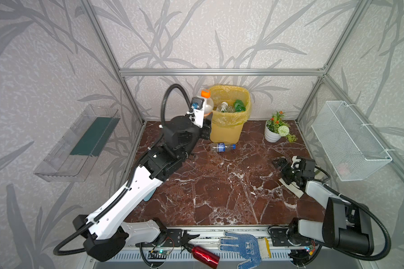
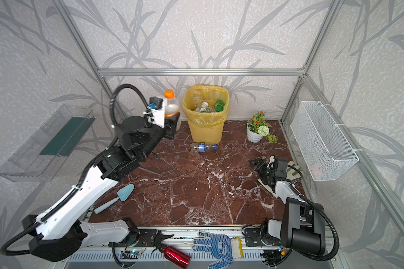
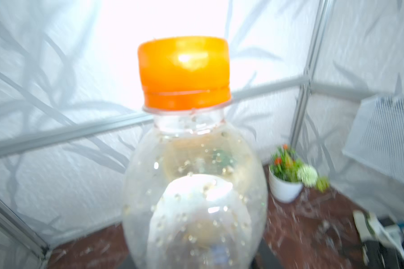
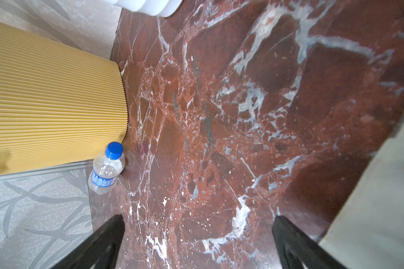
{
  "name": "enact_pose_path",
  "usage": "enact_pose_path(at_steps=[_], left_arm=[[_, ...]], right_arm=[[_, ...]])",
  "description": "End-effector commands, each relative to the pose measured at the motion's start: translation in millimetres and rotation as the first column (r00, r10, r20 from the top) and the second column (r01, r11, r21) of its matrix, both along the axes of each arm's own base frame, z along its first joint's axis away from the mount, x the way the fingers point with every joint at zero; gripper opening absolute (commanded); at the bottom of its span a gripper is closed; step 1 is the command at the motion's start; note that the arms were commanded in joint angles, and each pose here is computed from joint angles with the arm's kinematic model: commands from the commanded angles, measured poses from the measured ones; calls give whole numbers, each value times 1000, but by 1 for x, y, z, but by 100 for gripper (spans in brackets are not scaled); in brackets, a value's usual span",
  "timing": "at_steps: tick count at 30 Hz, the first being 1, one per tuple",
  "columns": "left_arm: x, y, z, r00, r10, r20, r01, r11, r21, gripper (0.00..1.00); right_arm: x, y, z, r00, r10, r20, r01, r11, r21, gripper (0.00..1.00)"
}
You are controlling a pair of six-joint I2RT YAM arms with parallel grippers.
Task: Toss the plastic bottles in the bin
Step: 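Lift the orange-labelled bottle with the left gripper and drop it into the bin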
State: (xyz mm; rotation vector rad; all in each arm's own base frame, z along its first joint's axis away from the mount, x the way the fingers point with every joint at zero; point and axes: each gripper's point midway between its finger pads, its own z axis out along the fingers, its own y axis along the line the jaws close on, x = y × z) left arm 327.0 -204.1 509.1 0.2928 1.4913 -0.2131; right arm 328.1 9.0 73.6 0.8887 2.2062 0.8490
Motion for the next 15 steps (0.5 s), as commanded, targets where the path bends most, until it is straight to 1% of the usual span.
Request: enact_pose_path(at_steps=[1, 3, 4, 6, 8, 10, 11, 12, 13, 14, 15], left_arm=[[20, -6, 45, 981, 24, 191, -14, 999, -52, 45], [42, -18, 45, 984, -6, 177, 21, 997, -80, 45], [61, -28, 37, 990, -21, 141, 33, 996, -86, 46], [102, -50, 9, 998, -59, 24, 61, 994, -89, 48], [142, -78, -33, 986, -100, -132, 89, 993, -83, 57], [169, -102, -56, 966, -119, -231, 102, 991, -85, 67], [174, -107, -55, 961, -129, -244, 107, 989, -102, 72], [175, -111, -45, 963, -140, -230, 111, 985, -133, 79], [172, -114, -30, 968, -155, -196, 124, 979, -159, 84], [166, -114, -10, 976, -164, -141, 137, 974, -178, 95], [159, -111, 7, 982, -163, -91, 144, 972, -187, 99]], right_arm=[[10, -1, 23, 997, 7, 74, -7, 1000, 2, 100], [9, -1, 27, 996, 2, 84, -2, 1000, 3, 100], [9, 0, 29, 996, 1, 90, -1, 1000, 3, 100], [8, 1, 32, 995, 6, 100, -7, 1000, 8, 100], [8, 4, 37, 994, 18, 110, -20, 1000, 13, 100], [6, 5, 44, 992, 31, 122, -32, 999, 6, 100], [5, 5, 47, 991, 37, 127, -36, 999, -3, 100], [3, 5, 50, 990, 40, 136, -38, 999, -17, 100], [2, 4, 54, 989, 42, 145, -37, 999, -35, 100], [-1, 3, 57, 987, 44, 153, -37, 998, -51, 100], [-2, 2, 59, 987, 41, 157, -31, 998, -63, 99]])
